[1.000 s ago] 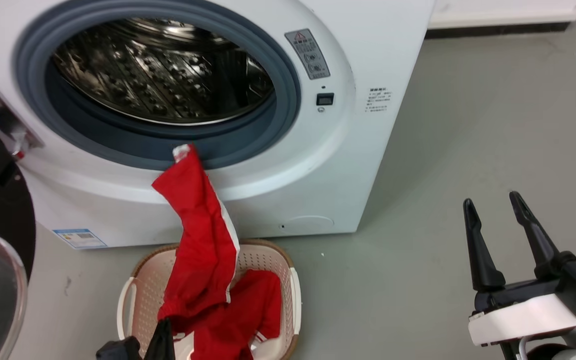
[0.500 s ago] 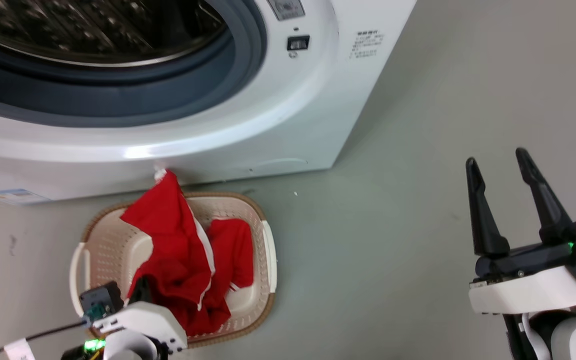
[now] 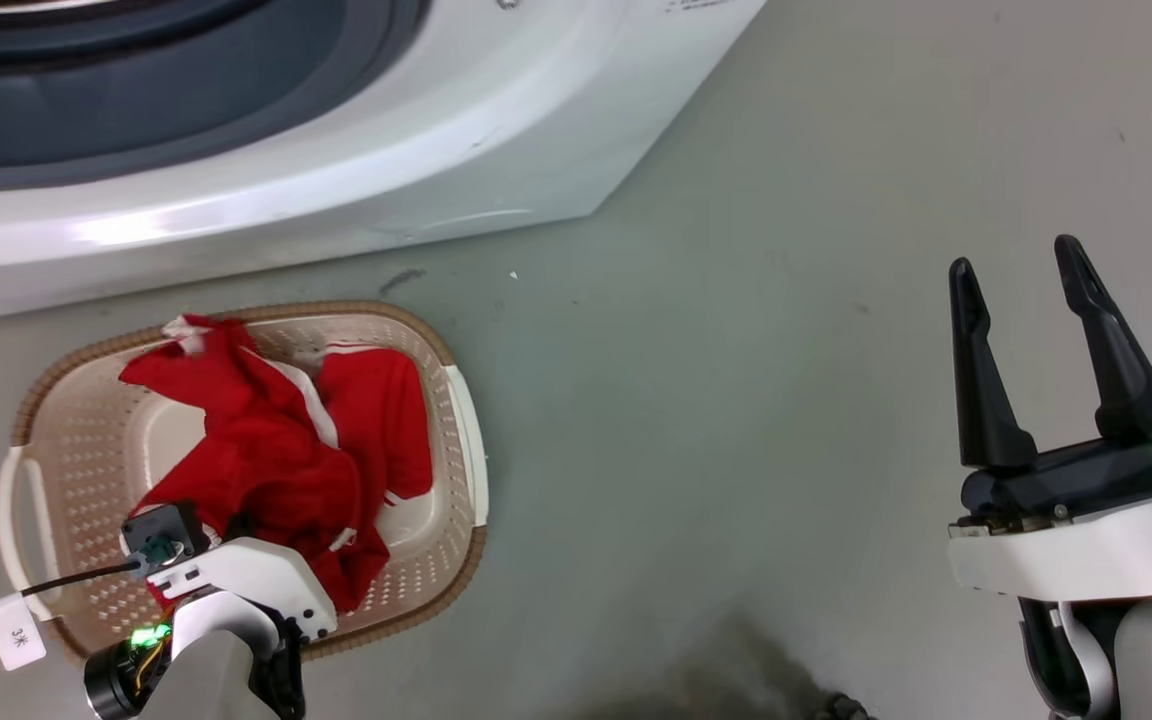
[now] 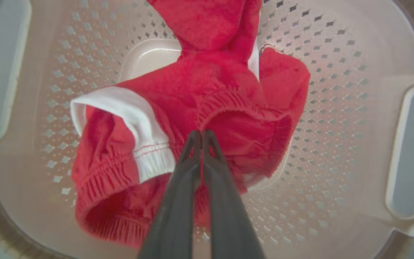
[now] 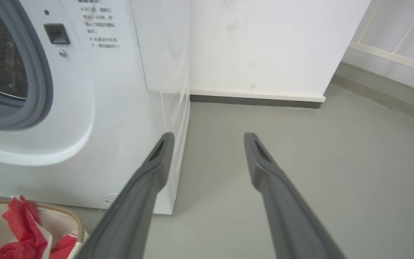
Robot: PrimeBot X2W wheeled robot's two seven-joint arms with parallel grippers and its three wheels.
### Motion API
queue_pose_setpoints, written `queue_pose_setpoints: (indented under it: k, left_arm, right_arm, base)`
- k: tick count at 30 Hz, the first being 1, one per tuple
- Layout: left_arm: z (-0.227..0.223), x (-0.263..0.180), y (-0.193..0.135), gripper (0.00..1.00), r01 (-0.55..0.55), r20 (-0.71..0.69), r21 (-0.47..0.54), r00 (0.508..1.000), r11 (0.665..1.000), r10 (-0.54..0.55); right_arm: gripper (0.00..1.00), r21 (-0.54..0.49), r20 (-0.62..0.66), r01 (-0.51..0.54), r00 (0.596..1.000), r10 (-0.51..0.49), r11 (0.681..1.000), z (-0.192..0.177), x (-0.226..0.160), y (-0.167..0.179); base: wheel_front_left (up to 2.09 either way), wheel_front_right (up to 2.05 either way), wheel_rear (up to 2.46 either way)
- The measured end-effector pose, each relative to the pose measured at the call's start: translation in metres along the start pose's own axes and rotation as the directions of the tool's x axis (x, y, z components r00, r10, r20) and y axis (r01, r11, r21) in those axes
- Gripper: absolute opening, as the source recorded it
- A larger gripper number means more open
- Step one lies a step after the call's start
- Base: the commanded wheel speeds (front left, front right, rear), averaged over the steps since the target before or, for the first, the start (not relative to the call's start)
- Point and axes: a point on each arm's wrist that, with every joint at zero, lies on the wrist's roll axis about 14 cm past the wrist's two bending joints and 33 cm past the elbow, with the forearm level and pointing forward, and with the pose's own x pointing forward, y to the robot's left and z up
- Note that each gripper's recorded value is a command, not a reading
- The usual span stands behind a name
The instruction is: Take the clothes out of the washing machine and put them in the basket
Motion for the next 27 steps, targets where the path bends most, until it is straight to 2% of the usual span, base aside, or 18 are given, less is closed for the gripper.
queue_pose_setpoints:
  k: [6, 8, 9, 10, 11, 21, 27]
  left_arm:
    - [-0.022, 0.011, -0.004, 0.01, -0.012, -0.08, -0.012, 0.997, 1.0, 0.011]
    - [-0.023, 0.012, -0.005, 0.34, -0.012, -0.087, -0.022, 0.996, 1.0, 0.01]
    - [-0.023, 0.012, -0.006, 0.47, -0.01, -0.089, -0.025, 0.996, 1.0, 0.008]
    - [-0.024, 0.01, -0.005, 0.8, -0.014, -0.093, -0.028, 0.996, 1.0, 0.011]
    - [-0.025, 0.009, -0.005, 1.0, -0.017, -0.097, -0.035, 0.995, 0.999, 0.014]
    - [-0.02, -0.036, 0.003, 1.0, -0.014, -0.059, -0.093, 0.998, 0.996, 0.009]
    - [0.016, -0.067, 0.004, 1.0, 0.037, 0.085, -0.087, 0.996, 0.995, -0.029]
  right_arm:
    - [1.0, -0.008, -0.027, 0.01, 1.0, -0.01, 1.0, -0.012, 0.003, -0.004]
    - [1.0, -0.009, -0.03, 0.012, 0.999, -0.012, 1.0, -0.013, 0.003, -0.005]
    - [1.0, -0.009, -0.029, 0.011, 1.0, -0.011, 1.0, -0.013, 0.003, -0.005]
    - [1.0, -0.008, -0.029, 0.011, 1.0, -0.011, 1.0, -0.013, 0.003, -0.005]
    - [1.0, -0.007, -0.028, 0.01, 1.0, -0.011, 1.0, -0.012, 0.003, -0.005]
    - [1.0, 0.009, 0.054, 0.004, 0.999, -0.005, 1.0, 0.023, -0.014, -0.001]
    - [1.0, 0.033, 0.097, -0.019, 0.995, 0.015, 0.999, 0.044, -0.032, 0.008]
  base:
    - [0.0, 0.0, 0.0]
    - [0.0, 0.0, 0.0]
    - [0.0, 0.0, 0.0]
    - [0.0, 0.0, 0.0]
    - [0.0, 0.0, 0.0]
    - [0.0, 0.0, 0.0]
    - [0.0, 0.0, 0.0]
